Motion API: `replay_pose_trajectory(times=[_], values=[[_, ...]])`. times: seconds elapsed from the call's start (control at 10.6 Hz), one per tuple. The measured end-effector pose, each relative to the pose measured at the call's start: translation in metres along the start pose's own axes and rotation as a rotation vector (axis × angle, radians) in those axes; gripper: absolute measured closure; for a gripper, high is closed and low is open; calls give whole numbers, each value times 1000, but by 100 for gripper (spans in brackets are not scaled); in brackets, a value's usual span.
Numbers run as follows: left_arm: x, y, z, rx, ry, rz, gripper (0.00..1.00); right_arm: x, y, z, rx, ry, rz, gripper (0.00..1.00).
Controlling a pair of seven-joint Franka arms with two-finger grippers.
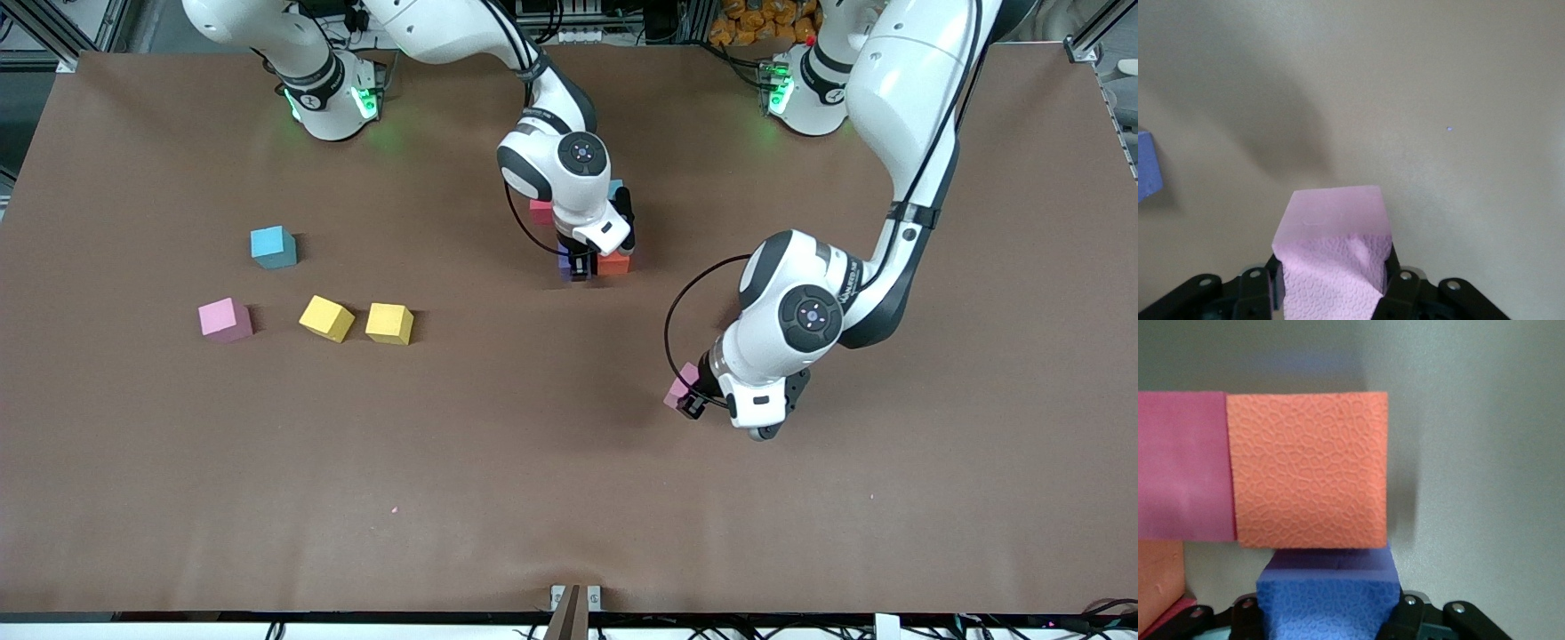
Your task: Form number 2 with 11 blocks
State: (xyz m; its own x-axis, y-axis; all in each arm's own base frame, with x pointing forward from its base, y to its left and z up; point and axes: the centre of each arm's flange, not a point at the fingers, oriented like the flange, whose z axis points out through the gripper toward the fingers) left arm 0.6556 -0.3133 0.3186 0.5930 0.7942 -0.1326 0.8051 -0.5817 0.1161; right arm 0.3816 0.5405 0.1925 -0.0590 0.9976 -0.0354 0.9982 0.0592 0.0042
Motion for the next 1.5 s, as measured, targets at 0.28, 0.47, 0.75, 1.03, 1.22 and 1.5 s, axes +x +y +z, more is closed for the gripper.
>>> replay_pose_trajectory(times=[0.28, 0.47, 0.75, 1.03, 1.22, 1.5], values=[[-14, 3, -5, -8, -6, -59, 44, 2, 0, 0, -2, 2, 5, 41], [-25, 6, -12, -18, -15, -88, 44, 3, -1, 0, -2, 2, 4, 41], [-37, 7, -29, -25, -20, -135, 44, 4, -1, 0, -2, 3, 10, 41], [-51, 9, -45, -41, -27, -163, 44, 5, -2, 0, -3, 4, 20, 40], [-54, 10, -49, -45, -31, -173, 44, 7, -3, 1, -3, 4, 21, 21], [-55, 10, -50, -46, -33, -207, 44, 8, -2, -1, -5, 7, 21, 0]])
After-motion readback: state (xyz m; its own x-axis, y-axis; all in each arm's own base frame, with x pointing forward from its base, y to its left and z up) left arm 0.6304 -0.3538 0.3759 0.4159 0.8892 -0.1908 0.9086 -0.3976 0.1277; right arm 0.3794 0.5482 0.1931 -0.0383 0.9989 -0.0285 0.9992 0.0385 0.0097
